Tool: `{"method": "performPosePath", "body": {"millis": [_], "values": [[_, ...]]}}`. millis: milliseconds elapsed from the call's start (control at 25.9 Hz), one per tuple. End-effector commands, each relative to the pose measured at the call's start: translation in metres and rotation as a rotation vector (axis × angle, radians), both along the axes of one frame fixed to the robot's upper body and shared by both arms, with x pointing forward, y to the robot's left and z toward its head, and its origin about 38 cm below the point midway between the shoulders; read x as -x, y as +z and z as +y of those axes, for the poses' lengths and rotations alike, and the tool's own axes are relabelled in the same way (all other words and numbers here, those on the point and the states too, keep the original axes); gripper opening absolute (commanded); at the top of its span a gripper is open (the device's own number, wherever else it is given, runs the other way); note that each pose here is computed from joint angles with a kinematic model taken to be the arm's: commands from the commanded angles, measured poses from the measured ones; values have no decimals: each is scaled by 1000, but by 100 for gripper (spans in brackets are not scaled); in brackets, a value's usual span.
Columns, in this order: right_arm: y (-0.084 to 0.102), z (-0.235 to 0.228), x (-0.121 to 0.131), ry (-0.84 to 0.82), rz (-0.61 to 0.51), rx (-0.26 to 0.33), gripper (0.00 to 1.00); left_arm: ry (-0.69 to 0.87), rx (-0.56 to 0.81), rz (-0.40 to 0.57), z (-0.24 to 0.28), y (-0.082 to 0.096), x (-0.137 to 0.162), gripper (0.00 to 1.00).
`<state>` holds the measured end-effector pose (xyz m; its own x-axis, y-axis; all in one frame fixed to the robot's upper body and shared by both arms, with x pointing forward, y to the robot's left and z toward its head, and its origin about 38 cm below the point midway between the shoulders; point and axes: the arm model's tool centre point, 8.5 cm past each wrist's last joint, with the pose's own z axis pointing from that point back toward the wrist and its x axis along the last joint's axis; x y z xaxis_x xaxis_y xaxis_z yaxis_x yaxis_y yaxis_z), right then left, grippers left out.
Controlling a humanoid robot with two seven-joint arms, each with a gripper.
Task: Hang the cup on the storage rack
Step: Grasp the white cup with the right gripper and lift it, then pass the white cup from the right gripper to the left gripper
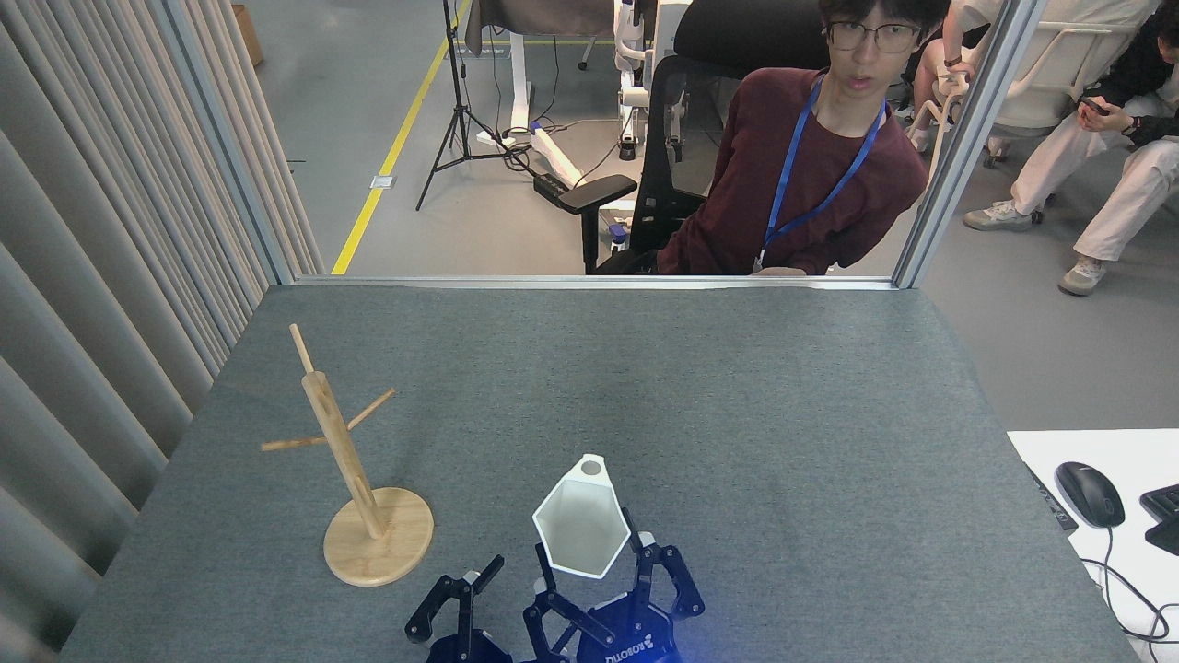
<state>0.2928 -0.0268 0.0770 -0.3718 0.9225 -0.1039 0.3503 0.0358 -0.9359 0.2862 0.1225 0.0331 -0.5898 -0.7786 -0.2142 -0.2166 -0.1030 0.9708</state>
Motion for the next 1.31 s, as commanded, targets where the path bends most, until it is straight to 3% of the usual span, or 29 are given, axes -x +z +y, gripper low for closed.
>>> {"method": "performPosePath", "body": {"millis": [0, 812, 850, 1005, 1043, 1082, 1159, 1275], "values": [[-4, 10, 11, 31, 8, 14, 50, 1, -1, -3, 0, 1, -1, 100], [-18, 36, 47, 125, 0, 59, 51, 0, 7, -23, 1, 7, -3, 99], [-18, 36, 47, 125, 0, 59, 51, -1, 4, -26, 1, 8, -3, 90], [-18, 37, 47, 126, -1, 60, 52, -4, -9, -49, 4, 15, -3, 28], [-18, 37, 47, 126, -1, 60, 53, -3, -10, -51, 5, 16, -3, 18], [-18, 37, 47, 125, -1, 60, 59, -3, -10, -51, 5, 16, -3, 14], [-18, 36, 47, 120, -2, 59, 84, -2, -9, -51, 4, 16, -3, 14], [-16, 35, 46, 111, -10, 54, 98, -4, -9, -50, 4, 16, -3, 14]]}}
